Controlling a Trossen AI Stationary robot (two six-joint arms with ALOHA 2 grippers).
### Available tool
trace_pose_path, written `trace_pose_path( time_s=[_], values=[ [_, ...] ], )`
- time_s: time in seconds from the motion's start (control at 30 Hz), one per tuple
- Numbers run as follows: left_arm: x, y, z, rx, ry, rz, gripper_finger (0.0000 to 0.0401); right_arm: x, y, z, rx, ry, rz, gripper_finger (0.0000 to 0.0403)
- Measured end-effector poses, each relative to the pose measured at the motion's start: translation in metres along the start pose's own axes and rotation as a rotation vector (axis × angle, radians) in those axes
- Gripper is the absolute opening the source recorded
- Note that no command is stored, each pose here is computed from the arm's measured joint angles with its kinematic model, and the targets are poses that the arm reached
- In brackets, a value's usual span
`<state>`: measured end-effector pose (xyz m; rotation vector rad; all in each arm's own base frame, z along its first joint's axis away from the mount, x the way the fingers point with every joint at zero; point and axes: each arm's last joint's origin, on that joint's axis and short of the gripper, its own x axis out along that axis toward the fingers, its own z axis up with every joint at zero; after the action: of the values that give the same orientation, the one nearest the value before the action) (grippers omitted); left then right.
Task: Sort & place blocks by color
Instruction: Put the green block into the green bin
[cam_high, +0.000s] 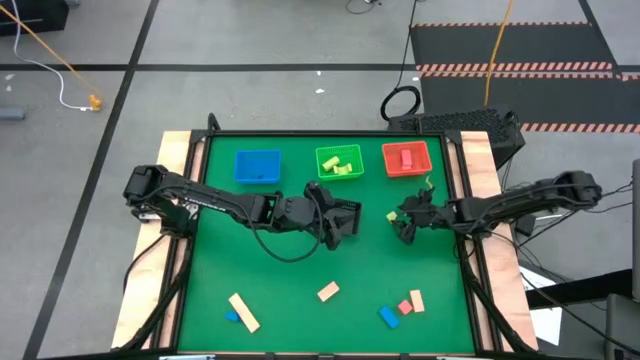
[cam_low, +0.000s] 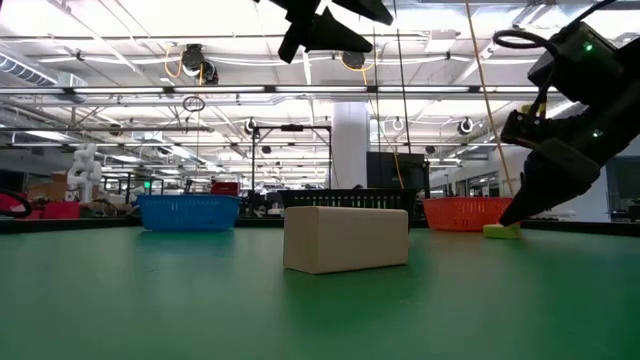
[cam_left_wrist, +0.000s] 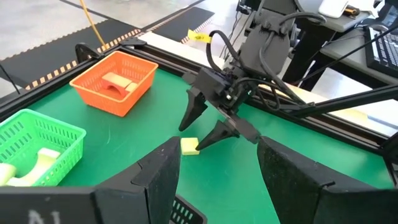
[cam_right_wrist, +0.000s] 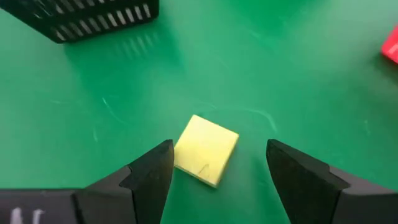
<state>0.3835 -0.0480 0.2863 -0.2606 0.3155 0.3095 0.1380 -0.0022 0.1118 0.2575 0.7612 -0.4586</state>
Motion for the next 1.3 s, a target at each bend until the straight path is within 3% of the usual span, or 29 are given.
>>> trace_pose_path(
  time_s=[0.2, 0.6, 0.77, 0.97, 1.13, 1.3],
  values=[
    [0.000, 0.000, -0.001, 0.003, 0.006, 0.002, 0.0214, 0.008, 0.008, 0.004, -0.049, -0.046, 0.033, 0.0249],
    [0.000, 0.000, -0.001, 0.006, 0.011, 0.004, 0.0214, 0.025, 0.008, -0.005, -0.106, 0.003, -0.098, 0.0249],
    [0.000, 0.000, -0.001, 0.006, 0.011, 0.004, 0.0214, 0.028, 0.008, -0.008, -0.055, 0.022, -0.115, 0.0216],
    [0.000, 0.000, -0.001, 0.005, 0.011, 0.003, 0.0214, 0.028, 0.009, -0.007, -0.005, 0.026, -0.081, 0.0116],
    [-0.001, -0.001, -0.002, -0.003, 0.015, -0.008, 0.0214, 0.028, 0.013, -0.003, 0.000, -0.007, 0.001, 0.0116],
    [-0.001, -0.001, -0.002, -0.023, 0.015, -0.009, 0.0214, 0.022, 0.021, 0.013, 0.003, -0.135, 0.143, 0.0116]
  ],
)
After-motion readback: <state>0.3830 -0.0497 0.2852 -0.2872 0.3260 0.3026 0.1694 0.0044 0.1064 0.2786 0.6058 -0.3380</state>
